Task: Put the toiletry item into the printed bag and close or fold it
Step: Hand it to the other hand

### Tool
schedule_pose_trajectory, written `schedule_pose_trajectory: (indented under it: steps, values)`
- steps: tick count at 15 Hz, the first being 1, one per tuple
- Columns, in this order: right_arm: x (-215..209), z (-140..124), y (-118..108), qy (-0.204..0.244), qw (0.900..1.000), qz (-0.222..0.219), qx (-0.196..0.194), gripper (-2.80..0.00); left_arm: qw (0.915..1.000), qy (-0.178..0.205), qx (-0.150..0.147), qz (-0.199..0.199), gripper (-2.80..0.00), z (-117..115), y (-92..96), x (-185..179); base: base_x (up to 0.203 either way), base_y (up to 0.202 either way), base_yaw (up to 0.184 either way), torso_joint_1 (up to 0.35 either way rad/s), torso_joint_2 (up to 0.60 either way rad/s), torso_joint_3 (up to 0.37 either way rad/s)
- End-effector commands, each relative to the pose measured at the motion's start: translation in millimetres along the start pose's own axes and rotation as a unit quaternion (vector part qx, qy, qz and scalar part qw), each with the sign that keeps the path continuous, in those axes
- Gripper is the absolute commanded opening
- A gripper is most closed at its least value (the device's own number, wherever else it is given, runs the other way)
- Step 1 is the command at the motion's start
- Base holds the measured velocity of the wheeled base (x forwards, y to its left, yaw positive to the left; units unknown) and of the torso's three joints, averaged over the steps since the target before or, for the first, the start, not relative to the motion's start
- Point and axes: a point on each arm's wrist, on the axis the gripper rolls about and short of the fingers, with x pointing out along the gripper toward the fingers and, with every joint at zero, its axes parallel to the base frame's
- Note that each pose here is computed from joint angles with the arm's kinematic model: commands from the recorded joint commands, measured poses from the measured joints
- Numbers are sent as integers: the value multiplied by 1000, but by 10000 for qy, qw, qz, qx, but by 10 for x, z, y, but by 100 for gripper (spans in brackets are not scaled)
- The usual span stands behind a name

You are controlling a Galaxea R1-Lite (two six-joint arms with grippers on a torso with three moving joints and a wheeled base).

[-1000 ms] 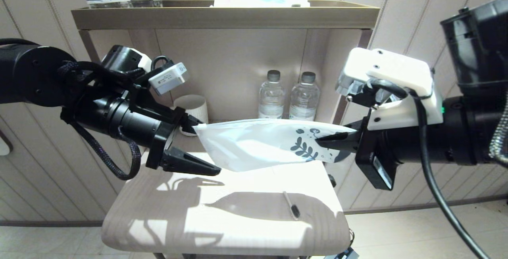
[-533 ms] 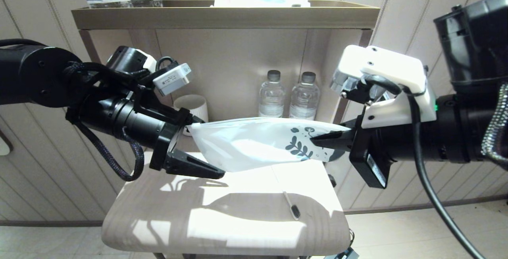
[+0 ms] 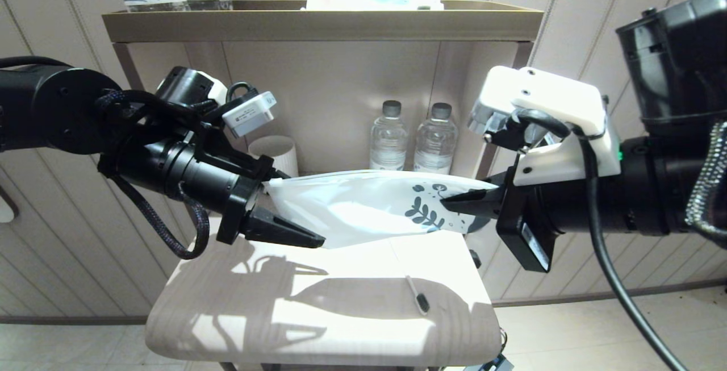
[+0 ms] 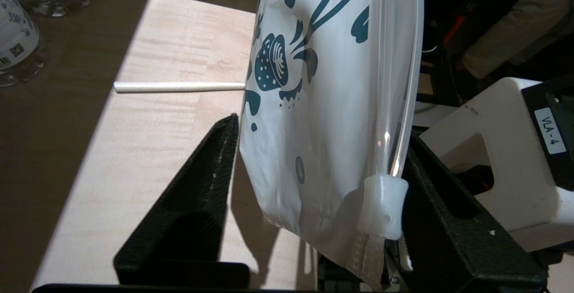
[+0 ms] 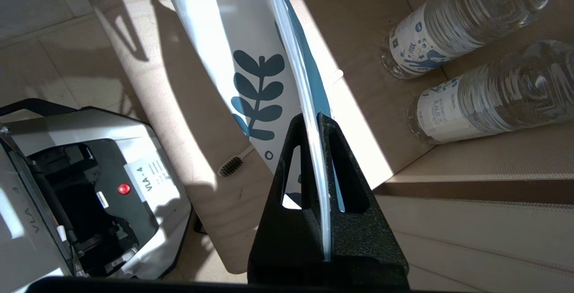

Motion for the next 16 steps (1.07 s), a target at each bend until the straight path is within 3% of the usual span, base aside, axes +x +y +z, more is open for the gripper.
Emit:
schedule_pose_trajectory:
  steps: [1, 16]
  values:
    - [15, -9, 6, 23, 10000, 37, -15, -280, 10000, -13, -4, -26, -280, -1, 7, 3, 0, 0, 0, 0, 0, 0]
    - [118, -63, 6, 194, 9998, 87, -8, -280, 10000, -5, -12, -27, -280, -15, 30, 13, 0, 0, 0, 0, 0, 0]
